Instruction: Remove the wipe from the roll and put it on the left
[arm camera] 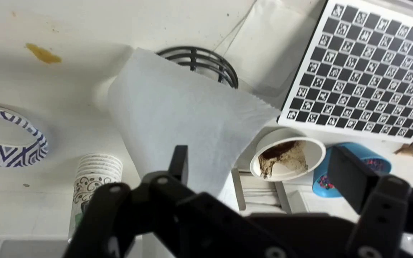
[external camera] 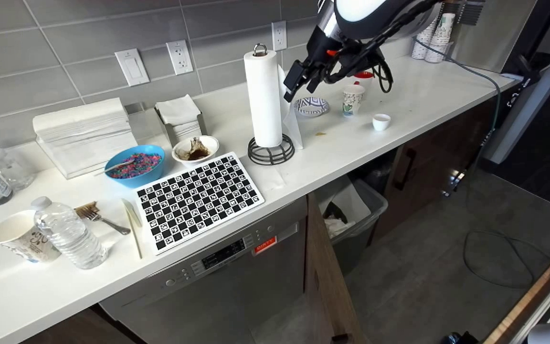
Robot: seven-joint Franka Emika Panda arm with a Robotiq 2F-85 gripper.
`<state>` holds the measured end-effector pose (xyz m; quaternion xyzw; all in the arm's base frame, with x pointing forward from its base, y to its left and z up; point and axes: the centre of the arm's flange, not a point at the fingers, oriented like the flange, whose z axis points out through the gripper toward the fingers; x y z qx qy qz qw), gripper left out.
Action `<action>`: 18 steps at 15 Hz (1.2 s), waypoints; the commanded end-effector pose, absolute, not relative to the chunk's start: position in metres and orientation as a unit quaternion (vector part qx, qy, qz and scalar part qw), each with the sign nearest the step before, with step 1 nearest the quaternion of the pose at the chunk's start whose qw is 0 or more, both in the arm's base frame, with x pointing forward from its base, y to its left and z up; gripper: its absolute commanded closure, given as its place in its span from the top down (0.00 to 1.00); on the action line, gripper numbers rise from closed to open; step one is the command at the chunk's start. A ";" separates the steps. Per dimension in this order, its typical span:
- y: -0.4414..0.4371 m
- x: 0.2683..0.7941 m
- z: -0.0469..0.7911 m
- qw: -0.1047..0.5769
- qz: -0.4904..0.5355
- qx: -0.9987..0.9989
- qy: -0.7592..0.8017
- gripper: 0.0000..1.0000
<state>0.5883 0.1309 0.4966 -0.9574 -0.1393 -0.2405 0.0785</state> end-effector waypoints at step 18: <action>0.158 0.632 0.440 0.032 -0.330 -0.943 -0.017 0.45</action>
